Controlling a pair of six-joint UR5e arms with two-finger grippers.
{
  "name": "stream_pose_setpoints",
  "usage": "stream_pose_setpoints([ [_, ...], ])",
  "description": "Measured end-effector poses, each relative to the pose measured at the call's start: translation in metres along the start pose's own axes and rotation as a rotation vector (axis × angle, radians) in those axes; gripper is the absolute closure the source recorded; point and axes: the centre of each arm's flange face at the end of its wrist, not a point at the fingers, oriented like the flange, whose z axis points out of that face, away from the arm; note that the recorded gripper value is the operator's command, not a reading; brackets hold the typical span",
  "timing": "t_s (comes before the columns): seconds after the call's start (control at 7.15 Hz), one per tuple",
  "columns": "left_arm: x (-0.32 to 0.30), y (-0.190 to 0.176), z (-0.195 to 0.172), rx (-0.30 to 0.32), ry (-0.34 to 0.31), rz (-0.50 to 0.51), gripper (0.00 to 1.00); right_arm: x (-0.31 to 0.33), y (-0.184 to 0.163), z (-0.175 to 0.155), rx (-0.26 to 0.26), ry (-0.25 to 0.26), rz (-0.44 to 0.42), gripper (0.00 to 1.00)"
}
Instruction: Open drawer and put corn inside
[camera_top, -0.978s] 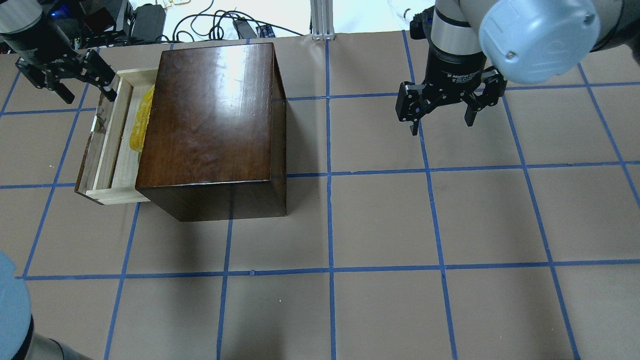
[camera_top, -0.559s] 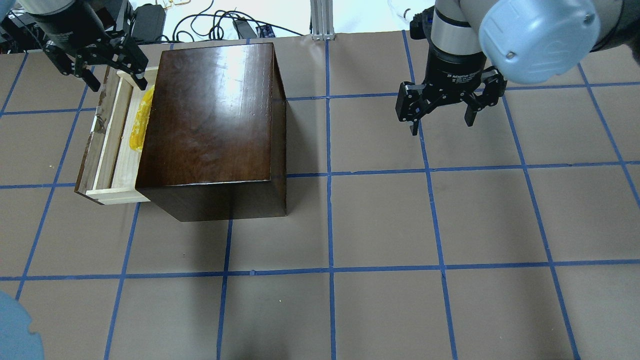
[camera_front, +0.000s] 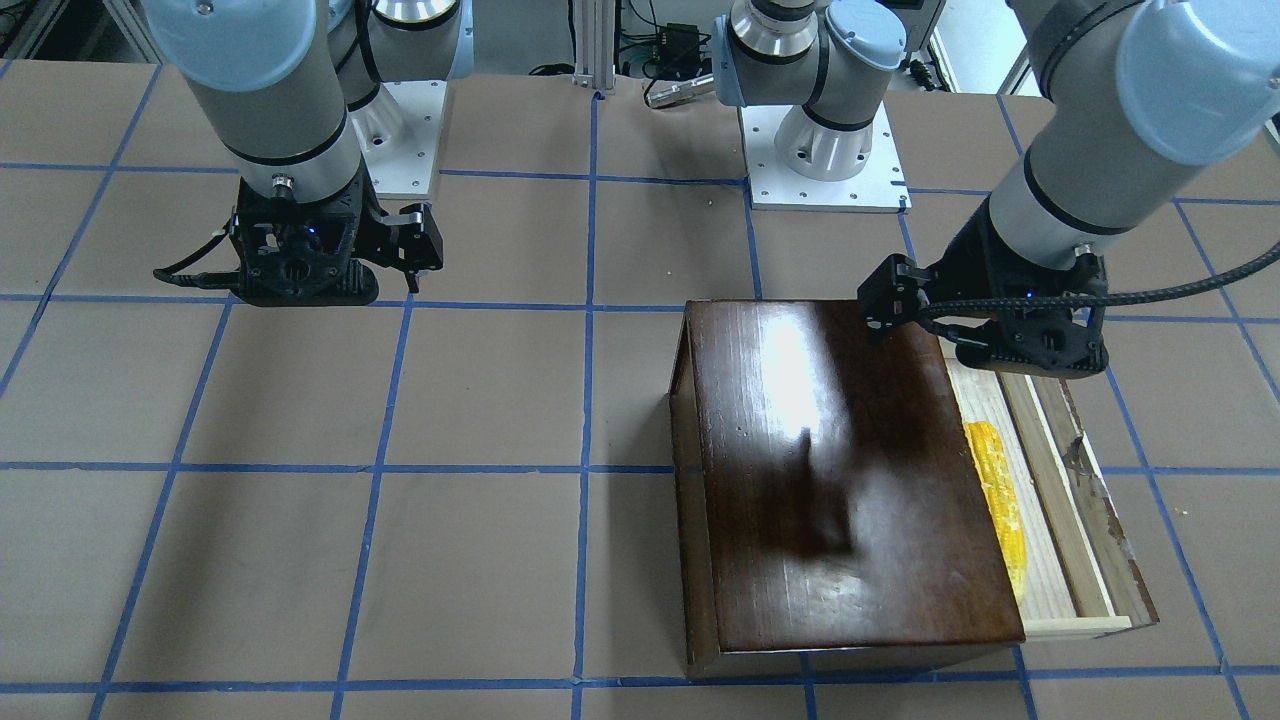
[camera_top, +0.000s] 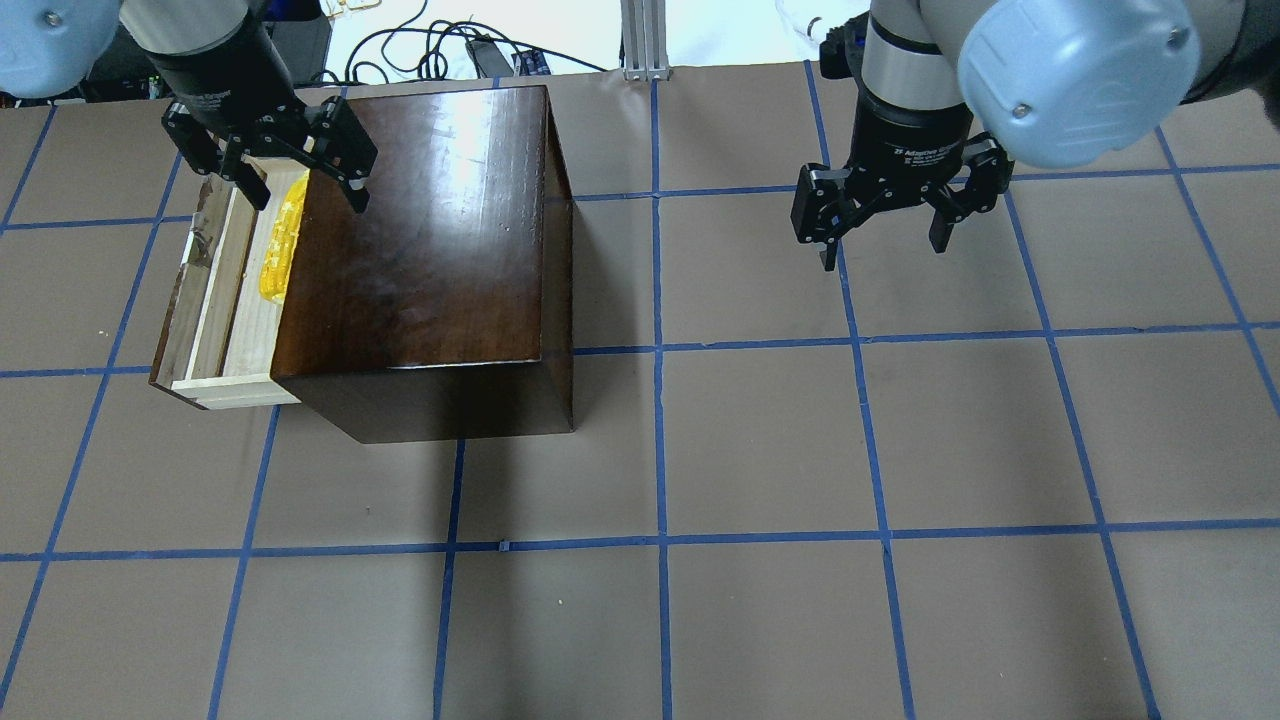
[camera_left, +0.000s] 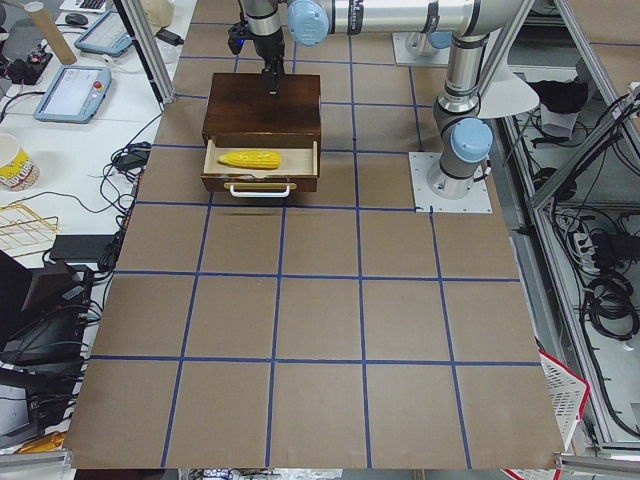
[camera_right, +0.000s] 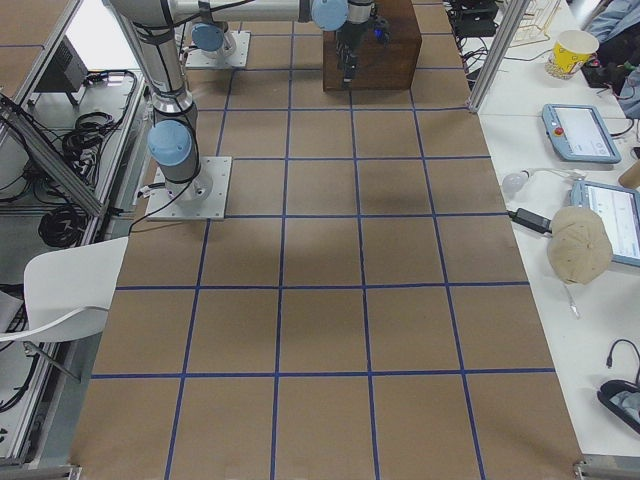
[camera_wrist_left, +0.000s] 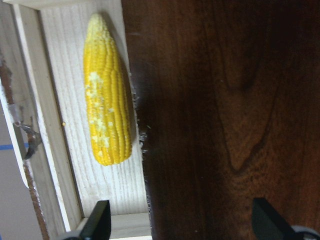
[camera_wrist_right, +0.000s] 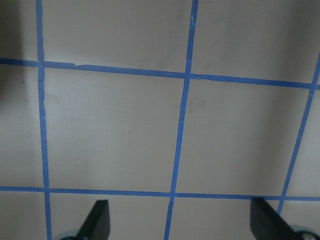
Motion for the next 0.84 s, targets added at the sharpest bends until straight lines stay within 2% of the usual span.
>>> stream_pose_setpoints([
  [0.84,0.027,0.045,0.01,-0.007,-0.002,-0.029,0.0,0.0,0.0,0.0,0.0,0.0,0.0,0.0],
])
